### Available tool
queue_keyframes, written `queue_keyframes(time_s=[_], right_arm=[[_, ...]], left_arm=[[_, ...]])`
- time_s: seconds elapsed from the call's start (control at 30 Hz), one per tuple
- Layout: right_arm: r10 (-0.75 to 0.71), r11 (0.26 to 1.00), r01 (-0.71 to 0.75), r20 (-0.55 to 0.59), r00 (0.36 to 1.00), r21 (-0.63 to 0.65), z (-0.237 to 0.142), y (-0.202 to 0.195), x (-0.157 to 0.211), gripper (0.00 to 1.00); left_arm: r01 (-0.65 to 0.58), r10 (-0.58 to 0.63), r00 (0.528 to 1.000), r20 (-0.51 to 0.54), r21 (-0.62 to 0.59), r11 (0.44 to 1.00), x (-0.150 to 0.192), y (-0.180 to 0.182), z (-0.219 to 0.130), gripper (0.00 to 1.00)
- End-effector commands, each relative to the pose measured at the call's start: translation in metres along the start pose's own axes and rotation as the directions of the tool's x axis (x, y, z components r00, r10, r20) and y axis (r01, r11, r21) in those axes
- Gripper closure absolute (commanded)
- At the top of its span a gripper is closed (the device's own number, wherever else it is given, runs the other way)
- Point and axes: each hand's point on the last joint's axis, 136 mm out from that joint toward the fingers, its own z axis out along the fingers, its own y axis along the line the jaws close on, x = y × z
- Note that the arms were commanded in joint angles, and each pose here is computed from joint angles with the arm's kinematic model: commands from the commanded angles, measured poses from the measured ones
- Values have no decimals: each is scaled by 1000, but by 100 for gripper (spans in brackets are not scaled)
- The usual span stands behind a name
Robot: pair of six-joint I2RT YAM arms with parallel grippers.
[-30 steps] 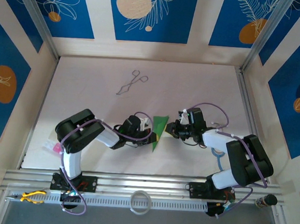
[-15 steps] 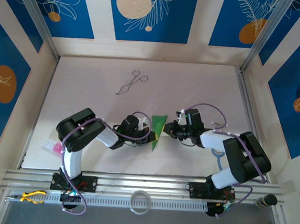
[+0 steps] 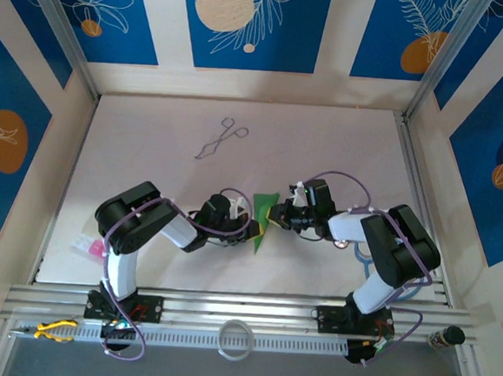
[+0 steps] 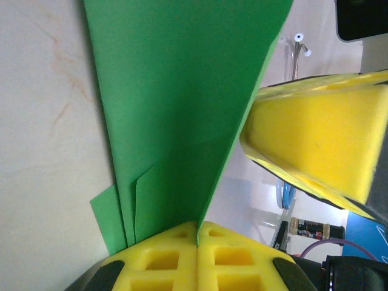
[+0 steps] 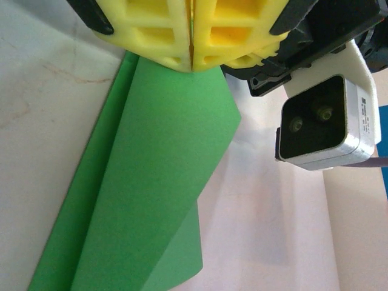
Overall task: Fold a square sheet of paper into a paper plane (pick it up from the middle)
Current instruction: Fold the wing for the fifth time at the center of the table.
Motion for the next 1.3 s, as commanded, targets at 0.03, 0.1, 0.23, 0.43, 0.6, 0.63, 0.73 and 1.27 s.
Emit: queue_keyframes(time_s=[0.03,0.1,0.23,0.43,0.6,0.63,0.73,1.27], right_arm=[[2,999,-3,-15,1000,-45,5,5,-6,91],[10,998,-11,-17,1000,-54,7,4,-8,91],[17,998,-18,-12,1000,-54,6,2,-10,91],[17,998,-18,-27,999,-58,7,1,-10,91],[27,998,-29,-42,999,-58,12,-2,-10,91],[28,998,-30,-44,999,-59,13,-2,-10,91],[28,998,-31,-51,998,-63,14,-2,-10,91],[83,993,-71,-124,989,94,33,-28,0,91]], left_arm=[[50,-50,999,3,-64,997,2,25,-6,100],[55,-55,998,9,-68,996,2,26,-7,100],[71,-70,997,16,-84,994,2,31,-9,100],[84,-83,996,18,-91,992,2,34,-9,100],[97,-95,995,23,-105,990,3,39,-10,100],[101,-99,995,24,-110,989,3,40,-10,100],[111,-107,993,38,-124,986,2,43,-13,100],[114,-111,993,30,-171,979,6,51,-16,100]])
